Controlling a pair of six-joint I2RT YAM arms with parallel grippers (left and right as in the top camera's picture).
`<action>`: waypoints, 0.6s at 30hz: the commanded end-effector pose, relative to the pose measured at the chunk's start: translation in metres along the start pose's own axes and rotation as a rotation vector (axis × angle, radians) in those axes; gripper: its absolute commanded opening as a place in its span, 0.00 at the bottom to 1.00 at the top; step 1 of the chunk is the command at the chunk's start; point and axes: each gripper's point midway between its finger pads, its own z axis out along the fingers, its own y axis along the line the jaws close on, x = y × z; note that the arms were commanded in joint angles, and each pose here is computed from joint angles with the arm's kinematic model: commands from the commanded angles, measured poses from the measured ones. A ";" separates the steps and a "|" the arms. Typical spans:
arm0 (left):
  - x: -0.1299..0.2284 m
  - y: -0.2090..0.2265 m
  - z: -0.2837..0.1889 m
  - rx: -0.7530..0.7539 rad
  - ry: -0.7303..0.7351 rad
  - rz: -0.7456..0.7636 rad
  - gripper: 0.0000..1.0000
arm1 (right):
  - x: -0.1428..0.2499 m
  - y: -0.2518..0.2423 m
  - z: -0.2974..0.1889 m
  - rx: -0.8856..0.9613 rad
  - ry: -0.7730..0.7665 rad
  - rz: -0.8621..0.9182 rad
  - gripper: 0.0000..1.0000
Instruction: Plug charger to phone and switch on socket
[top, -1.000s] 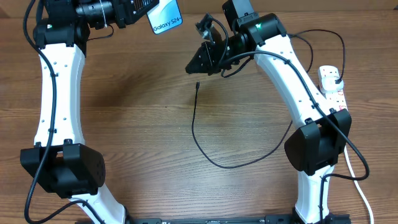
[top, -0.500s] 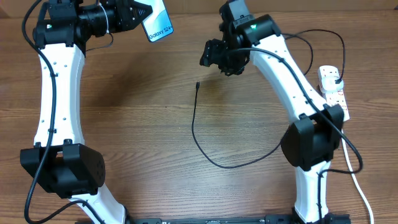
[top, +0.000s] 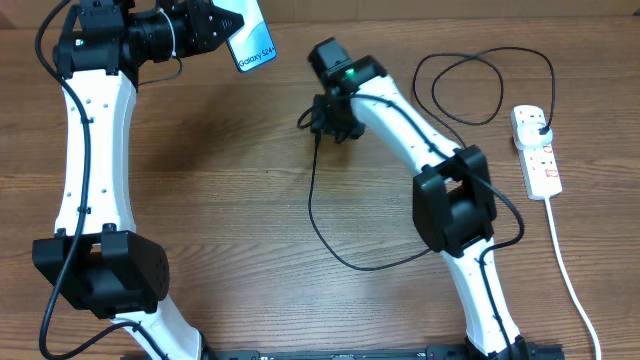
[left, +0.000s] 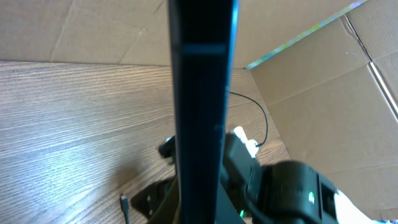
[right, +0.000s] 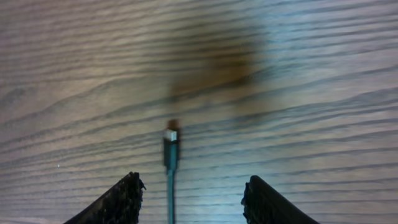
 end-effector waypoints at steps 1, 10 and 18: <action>-0.006 -0.012 -0.005 0.021 -0.017 0.046 0.04 | -0.003 0.006 0.005 0.091 -0.081 -0.034 0.53; -0.003 -0.011 -0.005 0.018 -0.006 0.032 0.04 | 0.004 0.004 0.023 0.147 -0.092 -0.031 0.48; -0.002 -0.011 -0.005 0.017 -0.004 0.029 0.04 | 0.010 -0.002 0.049 0.178 -0.065 -0.036 0.41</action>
